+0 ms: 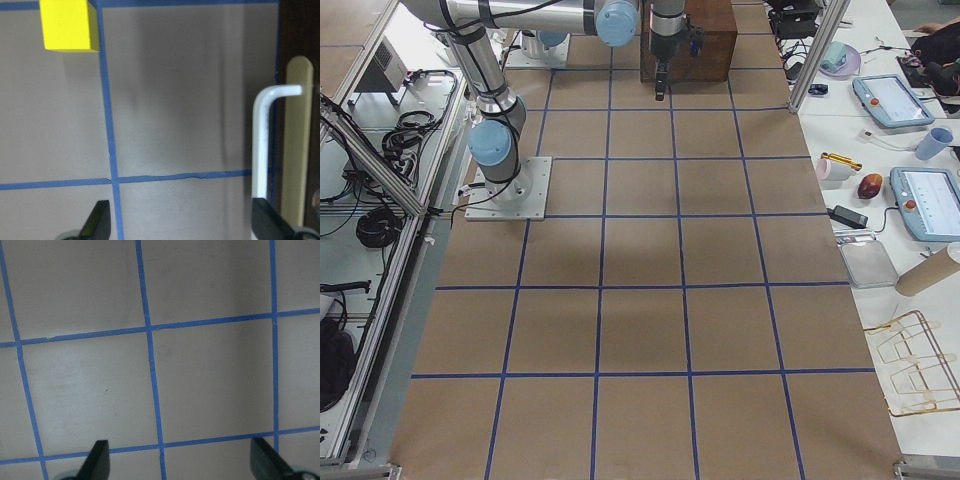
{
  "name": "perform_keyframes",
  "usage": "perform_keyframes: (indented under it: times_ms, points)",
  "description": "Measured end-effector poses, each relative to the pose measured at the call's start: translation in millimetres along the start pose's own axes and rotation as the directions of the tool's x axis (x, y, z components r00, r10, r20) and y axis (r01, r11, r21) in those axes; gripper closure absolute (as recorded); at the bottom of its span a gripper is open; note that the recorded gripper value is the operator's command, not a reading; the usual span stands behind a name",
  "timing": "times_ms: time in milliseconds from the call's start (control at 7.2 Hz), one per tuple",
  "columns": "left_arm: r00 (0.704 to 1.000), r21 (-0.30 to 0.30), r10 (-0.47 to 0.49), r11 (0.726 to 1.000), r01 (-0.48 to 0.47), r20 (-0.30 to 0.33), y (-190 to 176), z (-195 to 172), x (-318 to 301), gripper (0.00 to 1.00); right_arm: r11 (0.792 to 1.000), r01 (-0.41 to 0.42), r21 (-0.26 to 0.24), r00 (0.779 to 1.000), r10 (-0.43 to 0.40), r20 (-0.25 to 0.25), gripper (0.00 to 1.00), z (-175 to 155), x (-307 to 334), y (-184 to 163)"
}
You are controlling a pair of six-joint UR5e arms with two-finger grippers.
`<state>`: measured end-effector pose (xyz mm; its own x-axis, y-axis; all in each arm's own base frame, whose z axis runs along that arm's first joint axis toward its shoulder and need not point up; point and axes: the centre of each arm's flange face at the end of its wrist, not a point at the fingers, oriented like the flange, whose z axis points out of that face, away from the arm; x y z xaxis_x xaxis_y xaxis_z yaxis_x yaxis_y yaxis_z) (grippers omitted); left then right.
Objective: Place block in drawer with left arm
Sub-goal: 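Release the handle and move the left gripper above the yellow cube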
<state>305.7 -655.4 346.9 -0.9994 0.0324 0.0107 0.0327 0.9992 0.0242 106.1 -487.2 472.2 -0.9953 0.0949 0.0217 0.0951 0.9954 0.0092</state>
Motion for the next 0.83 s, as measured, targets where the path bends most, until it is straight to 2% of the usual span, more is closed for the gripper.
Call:
perform_keyframes:
  times_ms: [833]
  points:
    - [0.999,0.042,0.003,0.999,-0.004,0.037,-68,46,-53,0.00,1.000,0.000,0.000,1.000,0.000,0.001,0.00,0,0,0]
